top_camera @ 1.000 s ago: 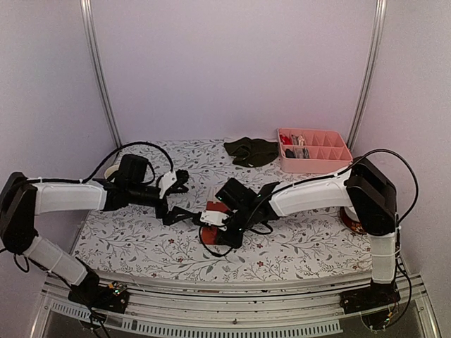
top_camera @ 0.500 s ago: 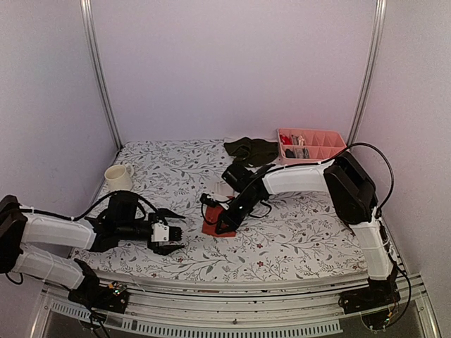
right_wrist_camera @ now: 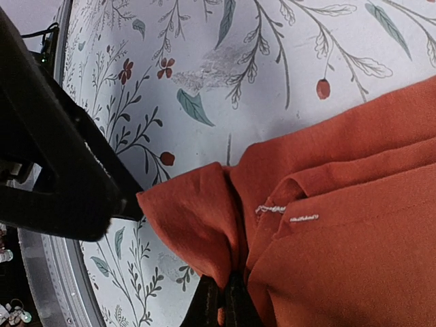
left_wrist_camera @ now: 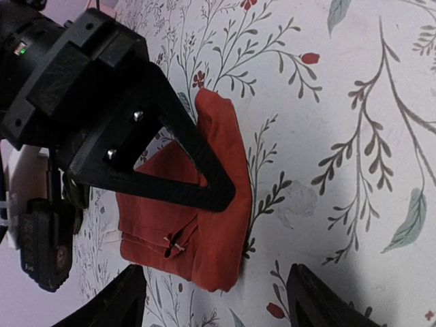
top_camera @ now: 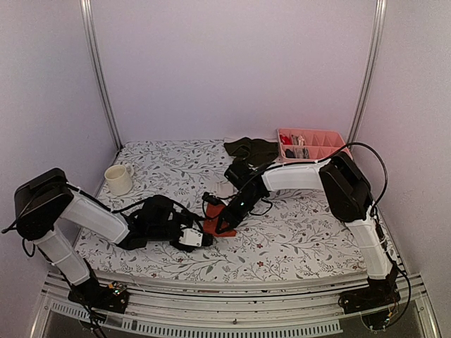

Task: Roll the underwear
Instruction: Roll the underwear at the center of the board.

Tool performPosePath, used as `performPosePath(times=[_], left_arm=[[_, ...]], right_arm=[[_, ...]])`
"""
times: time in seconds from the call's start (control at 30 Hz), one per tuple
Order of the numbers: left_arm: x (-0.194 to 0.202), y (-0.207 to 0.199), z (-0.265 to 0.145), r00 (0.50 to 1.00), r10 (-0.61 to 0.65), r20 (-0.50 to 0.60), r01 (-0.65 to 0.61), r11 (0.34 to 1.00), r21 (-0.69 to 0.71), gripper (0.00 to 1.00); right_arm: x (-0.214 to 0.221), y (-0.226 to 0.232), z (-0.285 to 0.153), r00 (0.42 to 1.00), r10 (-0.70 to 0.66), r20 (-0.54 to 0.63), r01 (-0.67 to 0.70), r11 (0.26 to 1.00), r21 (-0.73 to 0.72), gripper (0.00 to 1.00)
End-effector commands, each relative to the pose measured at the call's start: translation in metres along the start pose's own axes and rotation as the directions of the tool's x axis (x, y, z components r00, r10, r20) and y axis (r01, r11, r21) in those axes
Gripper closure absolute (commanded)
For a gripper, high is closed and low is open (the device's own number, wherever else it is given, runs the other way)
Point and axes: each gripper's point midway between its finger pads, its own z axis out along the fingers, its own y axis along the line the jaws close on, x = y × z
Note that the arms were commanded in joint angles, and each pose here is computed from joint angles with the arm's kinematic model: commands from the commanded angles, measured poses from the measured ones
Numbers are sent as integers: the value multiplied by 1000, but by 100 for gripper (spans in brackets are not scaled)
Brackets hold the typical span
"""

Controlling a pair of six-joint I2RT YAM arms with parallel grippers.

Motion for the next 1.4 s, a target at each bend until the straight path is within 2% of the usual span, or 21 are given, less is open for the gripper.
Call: performPosePath(times=[0.0, 0.17, 0.3, 0.5, 0.6, 0.73, 0.77, 0.9, 0.93, 1.0, 1.1, 1.17, 1.23, 1.37], left_arm=[[2, 10, 13, 997, 52, -65, -56, 997, -61, 29], [4, 1, 24, 988, 106, -110, -112, 993, -45, 33], [8, -3, 30, 979, 146, -141, -154, 987, -46, 44], [11, -16, 35, 969, 190, -160, -194, 981, -10, 53], [11, -18, 39, 969, 181, -167, -183, 983, 4, 67], [9, -22, 43, 978, 133, -163, -126, 991, 48, 97], [9, -23, 43, 979, 121, -165, -113, 992, 57, 100], [8, -27, 45, 982, 77, -170, -60, 993, 101, 100], [7, -28, 45, 984, 58, -170, -39, 993, 112, 100], [1, -28, 44, 988, 20, -155, 1, 991, 136, 100], [-5, -28, 42, 989, -41, -142, 65, 983, 170, 100], [-8, -29, 41, 987, -83, -139, 110, 974, 199, 100], [-10, -29, 38, 984, -109, -140, 138, 966, 218, 100], [-10, -30, 34, 969, -182, -168, 224, 934, 279, 100]], right_arm=[[23, -19, 13, 995, 62, -72, -59, 997, 40, 97], [25, -21, 13, 995, 59, -77, -56, 997, 49, 97], [27, -23, 14, 995, 60, -82, -56, 997, 51, 97], [29, -24, 14, 994, 60, -88, -55, 997, 56, 97], [29, -25, 13, 994, 57, -88, -52, 997, 65, 97], [27, -24, 10, 995, 52, -86, -46, 996, 72, 97], [26, -24, 8, 995, 52, -84, -46, 996, 74, 97], [22, -21, 0, 997, 42, -72, -35, 995, 89, 96], [18, -18, -7, 998, 32, -58, -26, 995, 100, 93], [10, -10, -22, 1000, 9, -22, -6, 992, 125, 81], [1, -2, -48, 999, -22, 42, 14, 982, 187, 51], [-4, 5, -67, 994, -47, 100, 23, 973, 229, 39], [-4, 14, -85, 987, -64, 148, 24, 966, 257, 31], [9, 25, -114, 972, -92, 214, 16, 942, 336, 23]])
